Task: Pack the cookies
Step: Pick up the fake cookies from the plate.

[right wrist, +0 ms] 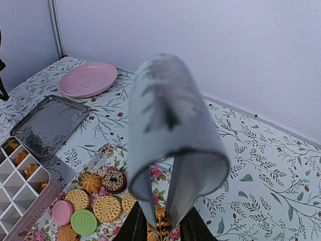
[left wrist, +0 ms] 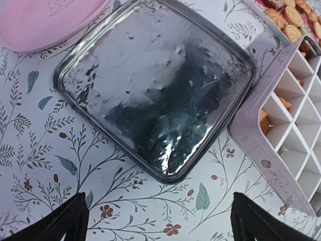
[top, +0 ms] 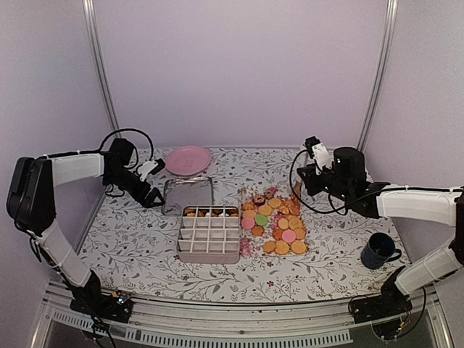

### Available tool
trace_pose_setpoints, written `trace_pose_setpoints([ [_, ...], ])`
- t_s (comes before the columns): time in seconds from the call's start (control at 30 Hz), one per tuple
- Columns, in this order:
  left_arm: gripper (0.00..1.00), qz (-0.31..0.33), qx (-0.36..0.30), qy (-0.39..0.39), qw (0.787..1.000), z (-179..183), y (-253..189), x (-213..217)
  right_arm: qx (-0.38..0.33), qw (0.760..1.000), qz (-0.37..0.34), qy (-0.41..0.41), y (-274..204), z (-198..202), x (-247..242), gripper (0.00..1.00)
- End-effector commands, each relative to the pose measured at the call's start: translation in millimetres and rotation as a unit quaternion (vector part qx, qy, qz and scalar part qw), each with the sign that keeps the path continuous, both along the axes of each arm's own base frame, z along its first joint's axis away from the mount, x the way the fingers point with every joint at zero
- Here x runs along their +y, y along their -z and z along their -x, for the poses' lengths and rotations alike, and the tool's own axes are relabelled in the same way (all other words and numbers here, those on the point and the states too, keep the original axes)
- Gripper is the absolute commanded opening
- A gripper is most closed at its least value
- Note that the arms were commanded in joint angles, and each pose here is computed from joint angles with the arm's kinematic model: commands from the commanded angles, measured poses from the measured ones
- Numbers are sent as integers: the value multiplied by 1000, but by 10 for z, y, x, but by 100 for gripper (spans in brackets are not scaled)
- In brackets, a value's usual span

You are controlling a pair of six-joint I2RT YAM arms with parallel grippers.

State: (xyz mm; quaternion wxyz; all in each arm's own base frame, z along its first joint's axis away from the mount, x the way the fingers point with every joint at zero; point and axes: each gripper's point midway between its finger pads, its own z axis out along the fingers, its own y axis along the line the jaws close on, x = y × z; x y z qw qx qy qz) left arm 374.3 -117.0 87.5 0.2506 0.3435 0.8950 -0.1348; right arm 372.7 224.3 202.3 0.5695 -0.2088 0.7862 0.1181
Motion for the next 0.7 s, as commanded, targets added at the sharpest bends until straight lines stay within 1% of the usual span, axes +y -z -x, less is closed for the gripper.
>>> trace_pose_setpoints([
  [0.0,99,6,-6,2,1000,-34,-16,-30,-22,1000,-17,-12,-216,12,10,15],
  [0.1,99,6,-6,2,1000,-33,-21,-31,-25,999,-20,-14,-263,3,24,15],
  [0.13,99,6,-7,2,1000,-33,-27,-29,-25,999,-18,-18,-266,7,35,20],
  [0.2,99,6,-8,2,1000,-31,-33,-32,-21,999,-16,-27,-251,19,65,33],
  [0.23,99,6,-8,3,1000,-28,-29,-31,-18,999,-15,-30,-235,25,71,35],
  [0.4,99,5,-5,3,1000,-18,-6,-28,-5,998,-26,-48,-157,65,137,39],
  [0.5,99,7,-3,3,1000,-18,-1,-35,-6,997,-44,-58,-203,59,202,39],
  [0.67,99,5,-9,3,1000,-19,-32,-25,-7,996,-53,-71,-240,33,321,39],
])
